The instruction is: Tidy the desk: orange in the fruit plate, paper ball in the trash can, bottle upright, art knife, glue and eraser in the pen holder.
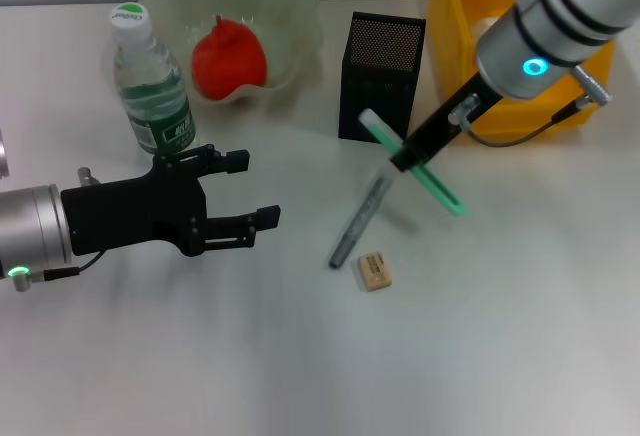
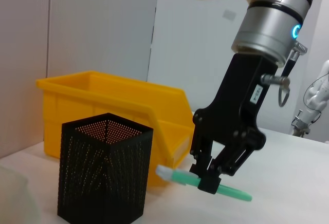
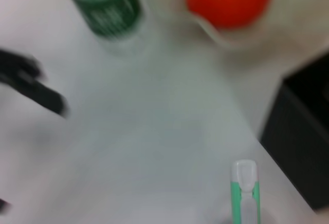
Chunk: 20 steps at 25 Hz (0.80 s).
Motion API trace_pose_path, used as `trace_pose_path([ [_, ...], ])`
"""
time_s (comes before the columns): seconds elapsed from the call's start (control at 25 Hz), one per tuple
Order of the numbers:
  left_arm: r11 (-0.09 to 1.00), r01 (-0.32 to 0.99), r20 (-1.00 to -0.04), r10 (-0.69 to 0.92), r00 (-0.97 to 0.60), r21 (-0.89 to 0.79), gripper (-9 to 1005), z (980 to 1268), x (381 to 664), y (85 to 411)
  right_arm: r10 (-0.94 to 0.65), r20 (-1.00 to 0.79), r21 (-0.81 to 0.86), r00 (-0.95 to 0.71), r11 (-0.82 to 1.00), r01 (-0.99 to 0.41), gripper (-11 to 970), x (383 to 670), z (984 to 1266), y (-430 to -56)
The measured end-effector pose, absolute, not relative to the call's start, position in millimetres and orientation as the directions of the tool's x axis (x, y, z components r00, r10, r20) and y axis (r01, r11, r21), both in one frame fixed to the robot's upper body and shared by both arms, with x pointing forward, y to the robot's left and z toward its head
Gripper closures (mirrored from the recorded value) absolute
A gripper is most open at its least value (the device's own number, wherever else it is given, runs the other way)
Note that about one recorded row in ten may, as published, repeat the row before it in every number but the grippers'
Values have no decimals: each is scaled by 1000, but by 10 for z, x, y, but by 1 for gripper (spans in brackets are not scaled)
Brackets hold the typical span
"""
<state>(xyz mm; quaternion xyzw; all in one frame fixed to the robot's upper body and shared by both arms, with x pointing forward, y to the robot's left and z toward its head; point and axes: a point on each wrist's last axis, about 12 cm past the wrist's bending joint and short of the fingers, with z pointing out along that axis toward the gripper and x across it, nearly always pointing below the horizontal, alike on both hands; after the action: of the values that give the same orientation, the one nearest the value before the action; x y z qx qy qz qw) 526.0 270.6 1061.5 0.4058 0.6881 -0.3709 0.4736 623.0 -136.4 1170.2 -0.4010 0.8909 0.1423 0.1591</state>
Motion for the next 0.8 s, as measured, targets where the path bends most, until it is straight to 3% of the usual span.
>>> trace_pose_path([
  [0.12,395,910,-953,204,-223,-129,155,10612,5250,2707,-596,-532,230,-602,583,-780,751,6221,11740,-1520],
  [0.32,394,910,-953,201,-225,-131,155,10612,5245,2706,-516,-679,263,-522,493,-829,742,6174,11740,-1698],
  [0.8,391,911,-954,198,-225,-133,154,10603,5227,2704,-270,-927,158,-258,344,-926,718,6043,11584,-1886],
])
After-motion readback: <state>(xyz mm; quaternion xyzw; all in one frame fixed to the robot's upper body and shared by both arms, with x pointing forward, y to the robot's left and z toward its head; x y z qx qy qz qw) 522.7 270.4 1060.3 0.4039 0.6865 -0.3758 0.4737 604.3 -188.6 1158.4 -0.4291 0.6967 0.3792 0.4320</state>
